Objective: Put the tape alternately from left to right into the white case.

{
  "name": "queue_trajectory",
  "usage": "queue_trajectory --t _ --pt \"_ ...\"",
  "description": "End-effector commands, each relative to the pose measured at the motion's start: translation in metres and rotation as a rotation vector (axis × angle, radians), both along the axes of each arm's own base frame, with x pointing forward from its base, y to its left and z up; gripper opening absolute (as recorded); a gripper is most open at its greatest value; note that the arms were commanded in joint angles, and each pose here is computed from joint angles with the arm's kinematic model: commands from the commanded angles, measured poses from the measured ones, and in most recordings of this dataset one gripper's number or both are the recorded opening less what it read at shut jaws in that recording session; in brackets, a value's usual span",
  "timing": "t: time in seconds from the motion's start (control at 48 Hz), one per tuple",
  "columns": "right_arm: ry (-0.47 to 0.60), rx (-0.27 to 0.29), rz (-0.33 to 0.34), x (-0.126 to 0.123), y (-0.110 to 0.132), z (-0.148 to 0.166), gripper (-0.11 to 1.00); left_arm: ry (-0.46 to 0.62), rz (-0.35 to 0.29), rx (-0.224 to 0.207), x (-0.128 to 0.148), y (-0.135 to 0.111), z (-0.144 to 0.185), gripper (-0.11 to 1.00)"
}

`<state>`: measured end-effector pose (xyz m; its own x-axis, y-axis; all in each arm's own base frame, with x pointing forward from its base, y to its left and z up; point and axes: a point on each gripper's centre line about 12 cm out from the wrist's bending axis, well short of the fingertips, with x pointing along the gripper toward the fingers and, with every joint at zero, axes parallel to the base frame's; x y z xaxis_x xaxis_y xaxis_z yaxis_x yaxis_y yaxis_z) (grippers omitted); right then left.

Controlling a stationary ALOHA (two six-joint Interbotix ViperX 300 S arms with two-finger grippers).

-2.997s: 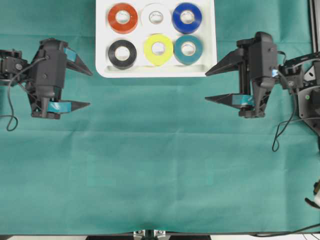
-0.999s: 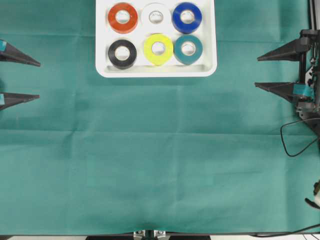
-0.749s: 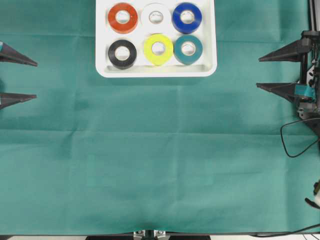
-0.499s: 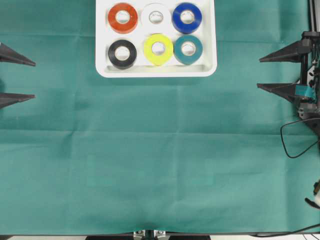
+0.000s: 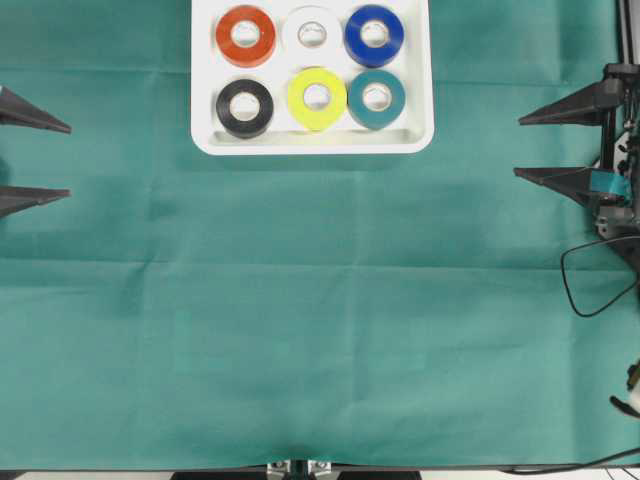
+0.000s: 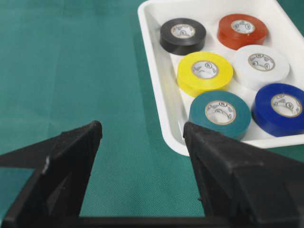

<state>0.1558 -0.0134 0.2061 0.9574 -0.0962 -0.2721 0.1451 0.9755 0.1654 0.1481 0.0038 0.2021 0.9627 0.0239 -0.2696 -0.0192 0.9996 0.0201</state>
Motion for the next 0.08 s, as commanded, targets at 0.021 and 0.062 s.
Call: queue_trajectory --t 0.021,0.062 --pt "-0.007 0.000 0.003 0.0016 0.0004 0.0037 0.77 -0.006 0.005 -0.001 0.0017 0.0008 0.0035 0.68" --pt "-0.007 0.002 0.003 0.0016 0.0004 0.0037 0.77 -0.006 0.005 -0.001 0.0017 0.0008 0.0035 0.68"
